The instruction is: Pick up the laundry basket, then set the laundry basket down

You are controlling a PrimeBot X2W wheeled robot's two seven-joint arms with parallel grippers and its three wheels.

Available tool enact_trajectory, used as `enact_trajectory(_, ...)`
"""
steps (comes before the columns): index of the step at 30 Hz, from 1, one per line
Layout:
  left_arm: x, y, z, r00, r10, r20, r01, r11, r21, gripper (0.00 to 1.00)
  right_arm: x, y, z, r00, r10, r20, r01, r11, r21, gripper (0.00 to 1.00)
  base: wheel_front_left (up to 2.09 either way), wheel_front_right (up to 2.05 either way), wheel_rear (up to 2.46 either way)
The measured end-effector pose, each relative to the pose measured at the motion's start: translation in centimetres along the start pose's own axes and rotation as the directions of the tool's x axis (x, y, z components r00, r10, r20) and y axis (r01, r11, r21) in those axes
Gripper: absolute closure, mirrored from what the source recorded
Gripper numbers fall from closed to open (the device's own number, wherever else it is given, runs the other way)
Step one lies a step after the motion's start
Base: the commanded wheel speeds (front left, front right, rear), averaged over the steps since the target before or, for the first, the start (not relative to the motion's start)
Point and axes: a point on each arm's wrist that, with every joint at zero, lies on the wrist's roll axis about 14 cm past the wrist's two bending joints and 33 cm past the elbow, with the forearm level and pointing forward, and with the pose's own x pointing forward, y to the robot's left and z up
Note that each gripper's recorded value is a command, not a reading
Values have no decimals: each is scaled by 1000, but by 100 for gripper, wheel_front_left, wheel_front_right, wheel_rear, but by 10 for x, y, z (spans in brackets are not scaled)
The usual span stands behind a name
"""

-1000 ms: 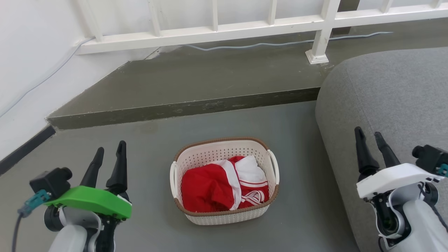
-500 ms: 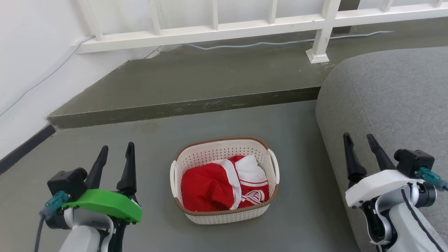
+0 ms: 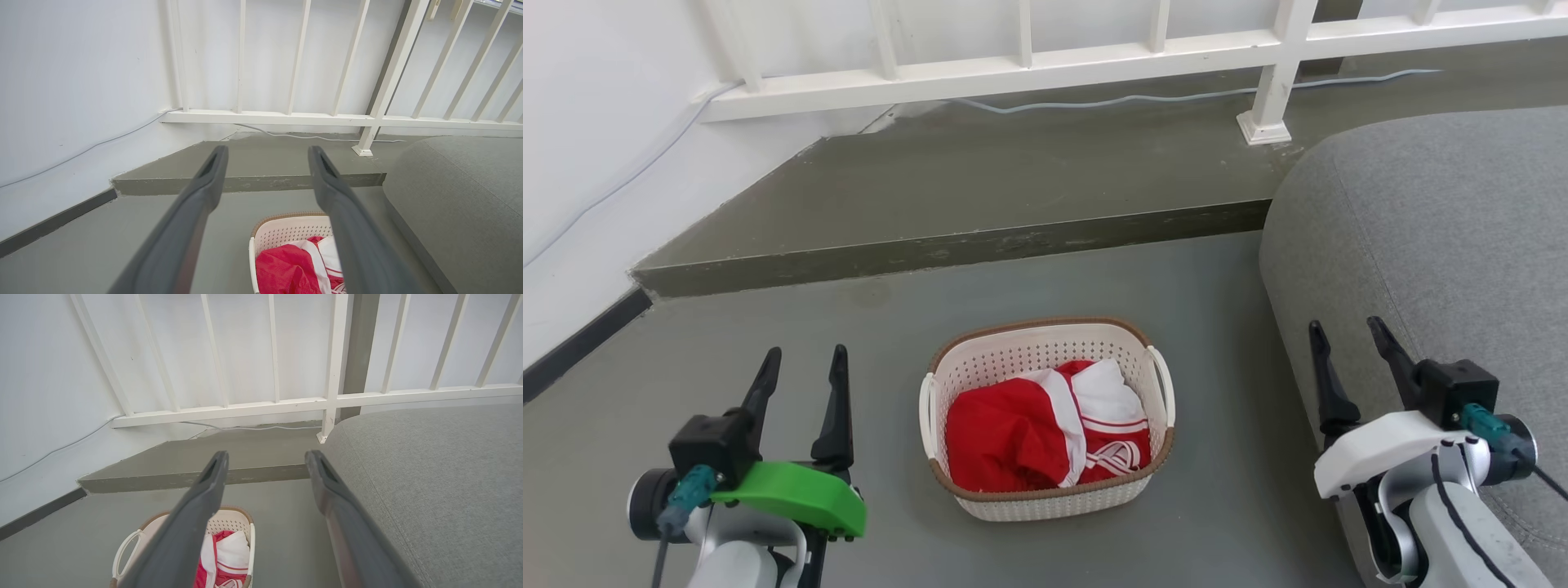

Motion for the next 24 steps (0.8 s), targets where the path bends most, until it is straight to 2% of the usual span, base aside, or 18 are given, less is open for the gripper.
enact_trajectory(6,0,-4,0,1000,-15,14,14,998,65,0,-1,5,-1,1000,14,11,-13,998,-63,0,0,0,0)
enact_trajectory(24,-3,-2,-13,1000,7,-20,-6,998,57,0,0,2,-8,1000,-6,-8,5,998,-59,0,0,0,0)
